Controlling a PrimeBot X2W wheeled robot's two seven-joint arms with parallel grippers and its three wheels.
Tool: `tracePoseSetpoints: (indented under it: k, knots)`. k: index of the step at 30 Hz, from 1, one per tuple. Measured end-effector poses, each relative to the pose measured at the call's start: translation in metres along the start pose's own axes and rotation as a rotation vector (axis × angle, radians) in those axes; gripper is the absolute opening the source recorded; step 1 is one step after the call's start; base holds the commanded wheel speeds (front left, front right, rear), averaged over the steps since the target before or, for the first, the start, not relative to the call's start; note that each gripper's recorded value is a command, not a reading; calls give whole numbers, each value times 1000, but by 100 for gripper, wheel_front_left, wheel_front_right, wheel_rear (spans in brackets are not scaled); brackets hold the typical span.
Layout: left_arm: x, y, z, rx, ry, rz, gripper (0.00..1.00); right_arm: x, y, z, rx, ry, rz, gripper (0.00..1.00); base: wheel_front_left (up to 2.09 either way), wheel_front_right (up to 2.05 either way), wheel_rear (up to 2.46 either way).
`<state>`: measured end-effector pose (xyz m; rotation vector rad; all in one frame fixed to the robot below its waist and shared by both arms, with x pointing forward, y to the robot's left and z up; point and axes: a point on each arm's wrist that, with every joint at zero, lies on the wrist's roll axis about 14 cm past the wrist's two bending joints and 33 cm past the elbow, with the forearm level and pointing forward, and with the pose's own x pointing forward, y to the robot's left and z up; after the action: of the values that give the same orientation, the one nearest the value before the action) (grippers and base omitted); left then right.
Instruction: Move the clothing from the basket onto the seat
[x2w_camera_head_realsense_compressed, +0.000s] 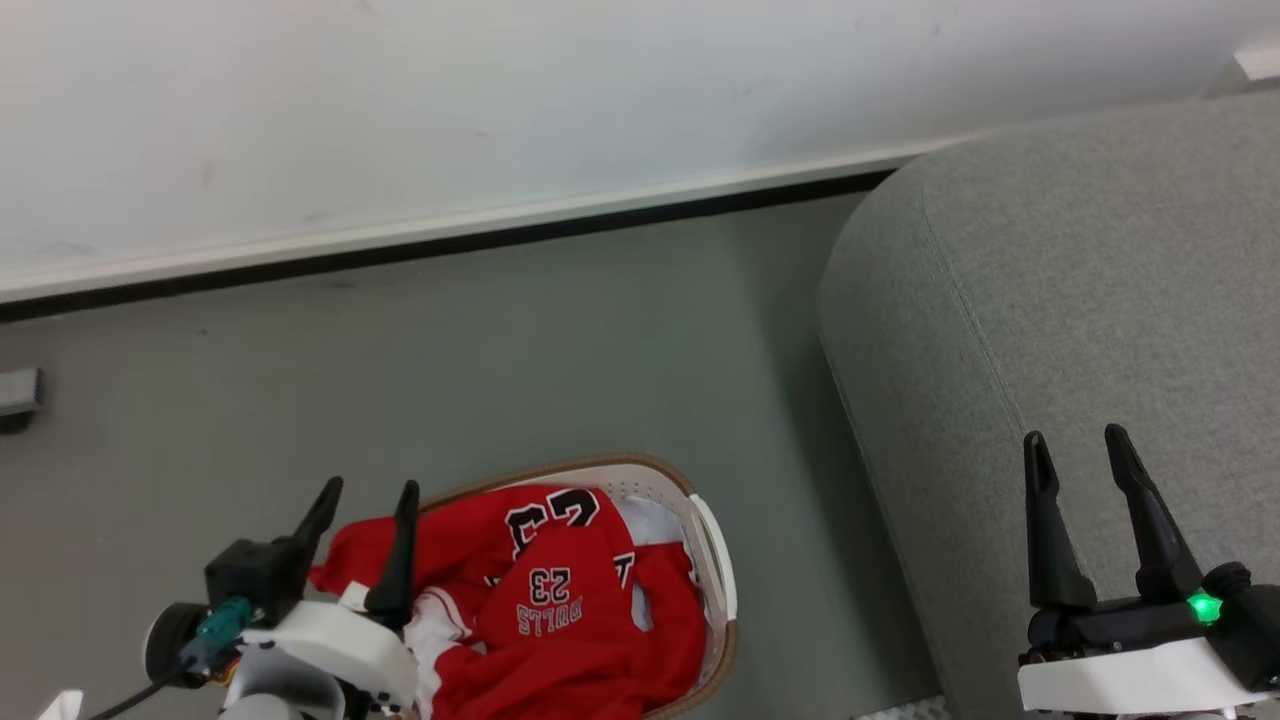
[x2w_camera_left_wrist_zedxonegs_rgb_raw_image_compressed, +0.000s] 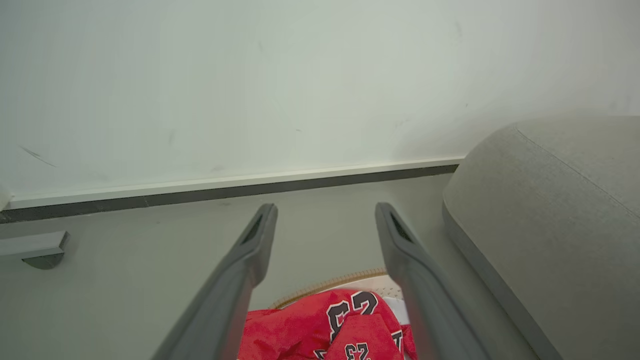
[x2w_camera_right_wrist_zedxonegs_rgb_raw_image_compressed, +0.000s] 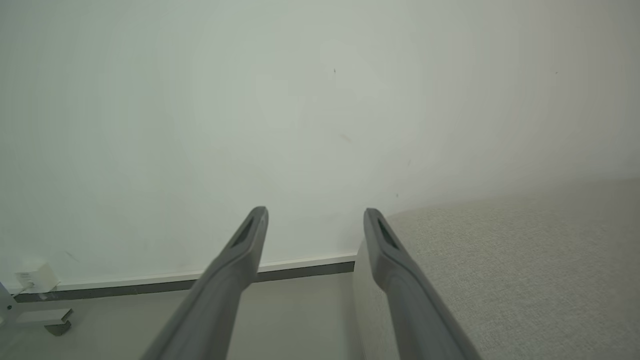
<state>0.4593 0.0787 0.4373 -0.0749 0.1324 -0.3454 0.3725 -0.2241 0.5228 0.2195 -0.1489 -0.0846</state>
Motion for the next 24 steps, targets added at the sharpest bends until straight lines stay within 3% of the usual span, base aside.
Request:
tracePoseSetpoints:
  k: [9, 15, 24]
  knots:
    - [31, -22, -82, 80, 303, -175, 100, 15, -23, -12, -7, 27, -68, 100, 0, 0, 0]
    - [20, -50, -150, 117, 567, -339, 100, 22, -34, -24, -10, 57, -99, 100, 0, 0, 0]
    - [-3, -51, -226, 280, 912, -518, 100, 29, -44, -32, -9, 74, -128, 100, 0, 0, 0]
